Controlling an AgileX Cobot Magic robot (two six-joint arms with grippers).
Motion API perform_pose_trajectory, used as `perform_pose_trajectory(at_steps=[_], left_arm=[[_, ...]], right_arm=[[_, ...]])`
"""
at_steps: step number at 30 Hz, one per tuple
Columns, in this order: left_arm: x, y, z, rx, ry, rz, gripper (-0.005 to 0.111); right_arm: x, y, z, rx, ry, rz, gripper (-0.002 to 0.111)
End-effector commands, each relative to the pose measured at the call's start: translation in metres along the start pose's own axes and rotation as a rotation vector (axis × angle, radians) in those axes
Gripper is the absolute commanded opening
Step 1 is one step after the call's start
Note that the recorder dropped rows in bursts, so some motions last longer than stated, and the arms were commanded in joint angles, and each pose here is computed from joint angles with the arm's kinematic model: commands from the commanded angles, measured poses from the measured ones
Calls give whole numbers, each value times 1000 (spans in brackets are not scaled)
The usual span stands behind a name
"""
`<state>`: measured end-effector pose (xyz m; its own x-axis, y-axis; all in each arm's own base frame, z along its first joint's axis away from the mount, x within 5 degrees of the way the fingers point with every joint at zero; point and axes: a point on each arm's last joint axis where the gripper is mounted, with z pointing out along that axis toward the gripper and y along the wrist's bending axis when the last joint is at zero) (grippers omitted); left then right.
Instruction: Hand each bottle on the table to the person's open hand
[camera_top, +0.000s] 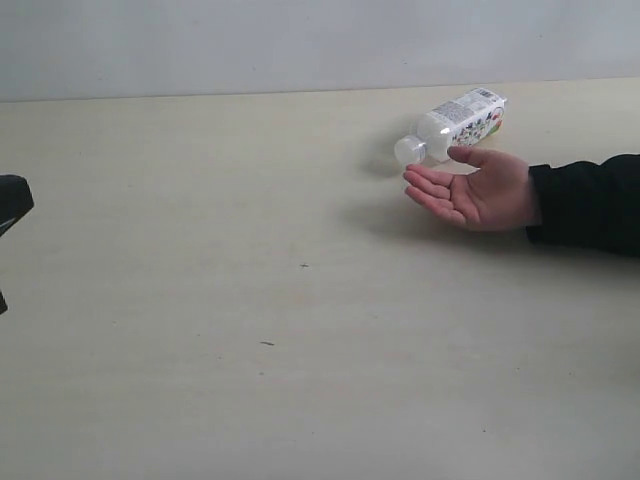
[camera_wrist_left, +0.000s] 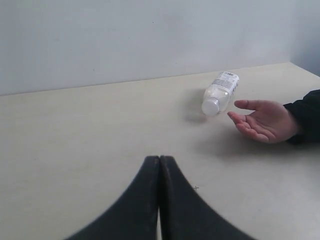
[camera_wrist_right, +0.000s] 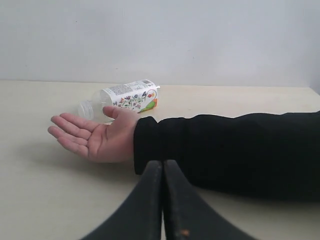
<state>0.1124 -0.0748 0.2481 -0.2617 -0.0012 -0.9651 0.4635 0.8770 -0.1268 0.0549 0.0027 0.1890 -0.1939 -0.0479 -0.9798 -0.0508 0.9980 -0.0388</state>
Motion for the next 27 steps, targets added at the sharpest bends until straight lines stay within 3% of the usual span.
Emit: perform_pose_trajectory(at_steps=[1, 7, 18, 20, 25, 27], left_arm=[[0, 1, -1, -2, -2, -5, 0], [0, 1, -1, -2, -2, -5, 0], [0, 1, -1, -2, -2, -3, 0], [0, 1, -1, -2, -2, -3, 0], [0, 1, -1, -2, -2, -2, 0], [0, 1, -1, -2, -2, -2, 0]], right_arm=[[1, 0, 0, 5, -1, -1, 0], [-1, 0, 0, 7, -27, -1, 0], [-34, -4, -7, 24, -399, 137, 0], [-39, -7, -10, 29, -465, 209, 0], [-60, -21, -27, 16, -811, 580, 0], [-82, -25, -43, -6, -972, 631, 0]])
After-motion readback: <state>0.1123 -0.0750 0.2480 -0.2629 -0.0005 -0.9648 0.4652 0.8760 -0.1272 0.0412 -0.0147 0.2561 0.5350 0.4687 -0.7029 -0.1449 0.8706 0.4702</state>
